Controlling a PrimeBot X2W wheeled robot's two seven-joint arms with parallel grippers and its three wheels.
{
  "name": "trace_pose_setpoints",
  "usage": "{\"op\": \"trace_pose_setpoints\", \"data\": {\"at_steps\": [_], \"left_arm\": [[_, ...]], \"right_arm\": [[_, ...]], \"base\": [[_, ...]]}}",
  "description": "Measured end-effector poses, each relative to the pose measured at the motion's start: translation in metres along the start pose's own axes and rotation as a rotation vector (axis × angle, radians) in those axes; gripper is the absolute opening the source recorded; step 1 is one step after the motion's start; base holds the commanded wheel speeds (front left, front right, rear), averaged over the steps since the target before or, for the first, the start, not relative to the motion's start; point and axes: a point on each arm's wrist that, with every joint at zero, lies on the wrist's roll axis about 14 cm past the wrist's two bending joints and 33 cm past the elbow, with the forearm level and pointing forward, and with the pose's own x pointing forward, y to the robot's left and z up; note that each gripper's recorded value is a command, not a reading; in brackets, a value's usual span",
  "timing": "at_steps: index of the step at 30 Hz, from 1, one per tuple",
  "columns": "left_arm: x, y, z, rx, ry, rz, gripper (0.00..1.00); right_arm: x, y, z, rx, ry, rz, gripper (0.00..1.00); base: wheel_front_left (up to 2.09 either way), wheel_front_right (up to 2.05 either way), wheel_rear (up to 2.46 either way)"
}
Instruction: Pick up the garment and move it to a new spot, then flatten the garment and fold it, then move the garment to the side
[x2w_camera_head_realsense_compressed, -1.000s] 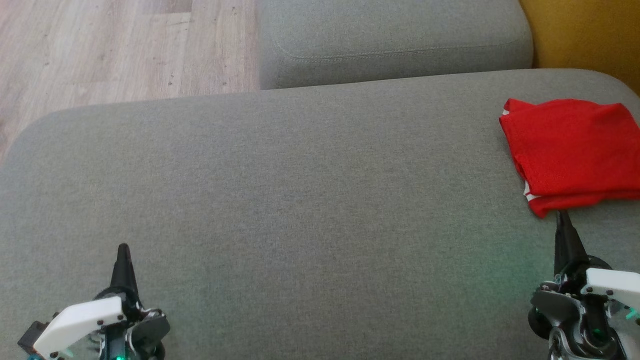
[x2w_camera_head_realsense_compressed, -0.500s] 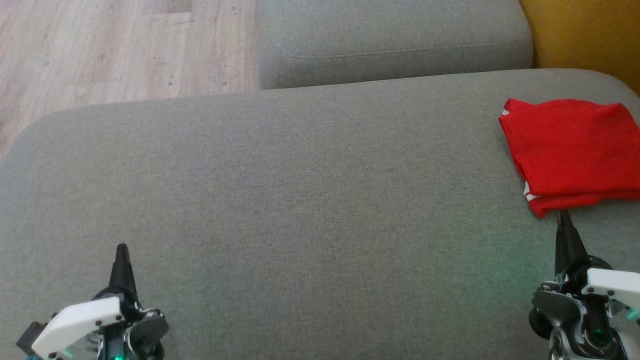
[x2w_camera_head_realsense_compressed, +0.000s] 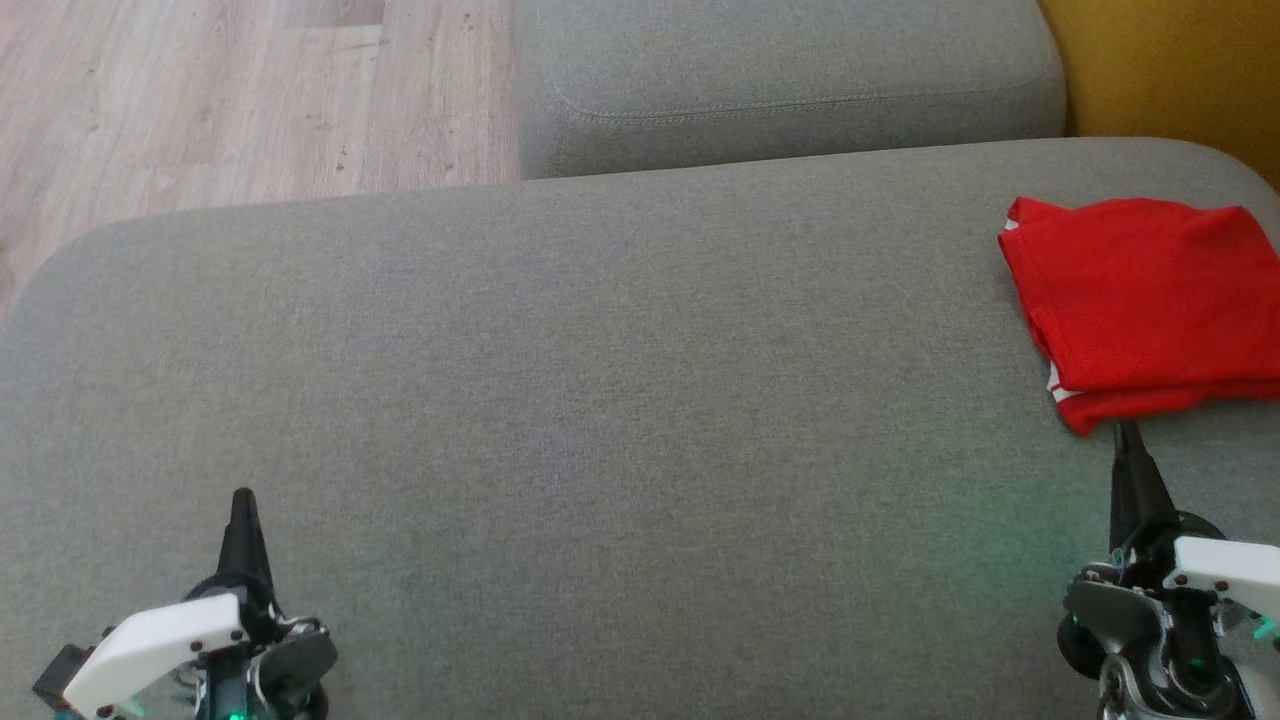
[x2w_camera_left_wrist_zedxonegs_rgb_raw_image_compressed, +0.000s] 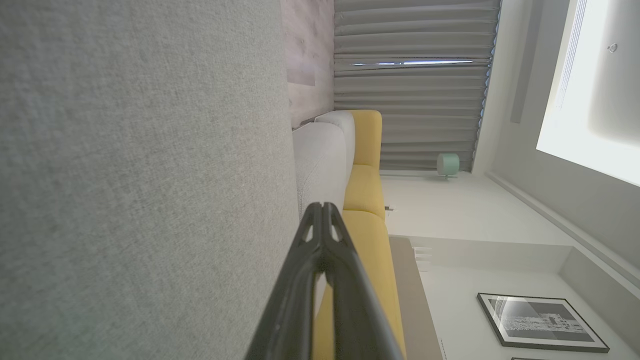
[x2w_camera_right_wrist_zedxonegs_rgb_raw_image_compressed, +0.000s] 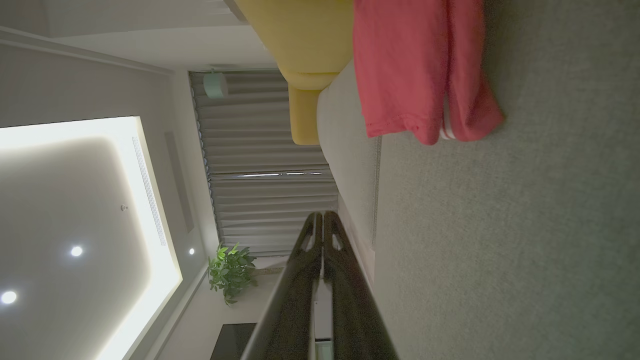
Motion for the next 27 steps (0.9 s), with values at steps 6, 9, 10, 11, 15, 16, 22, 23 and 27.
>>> {"op": "trace_pose_setpoints", "data": {"at_steps": [6,9,10,11,15,16,22,23,27], "left_arm": [[0.0,0.0,0.0005,-0.001,-0.002,0.0,0.0],[0.0,0.0001,0.0003,0.0,-0.001,0.0,0.0],[0.0,0.0001,0.0002,0.0,0.0,0.0,0.0],[-0.0001,0.0,0.0002,-0.001,0.0,0.0,0.0],[-0.0001,0.0,0.0004,-0.001,0.0,0.0,0.0],[-0.0001,0.0,0.0003,-0.001,0.0,0.0,0.0],[-0.0001,0.0,0.0005,-0.002,0.0,0.0,0.0],[-0.0001,0.0001,0.0005,-0.002,-0.001,0.0,0.0],[-0.0001,0.0001,0.0002,-0.002,0.002,0.0,0.0]], "right_arm": [[0.0,0.0,0.0001,0.0,0.001,0.0,0.0],[-0.0001,0.0,0.0004,0.0,0.0,0.0,0.0],[-0.0001,0.0,0.0005,0.0,0.0,0.0,0.0],[-0.0001,0.0,0.0006,0.0,0.0,0.0,0.0],[-0.0001,0.0,0.0007,0.001,-0.001,0.0,0.0],[-0.0001,0.0,0.0007,0.001,0.0,0.0,0.0],[-0.0001,0.0,0.001,0.001,-0.001,0.0,0.0],[-0.0001,0.0,0.001,0.001,-0.001,0.0,0.0],[-0.0001,0.0,0.0008,0.002,0.001,0.0,0.0]], "base": [[0.0,0.0,0.0],[0.0,0.0,0.0],[0.0,0.0,0.0],[0.0,0.0,0.0],[0.0,0.0,0.0],[0.0,0.0,0.0],[0.0,0.0,0.0],[0.0,0.0,0.0],[0.0,0.0,0.0]]}}
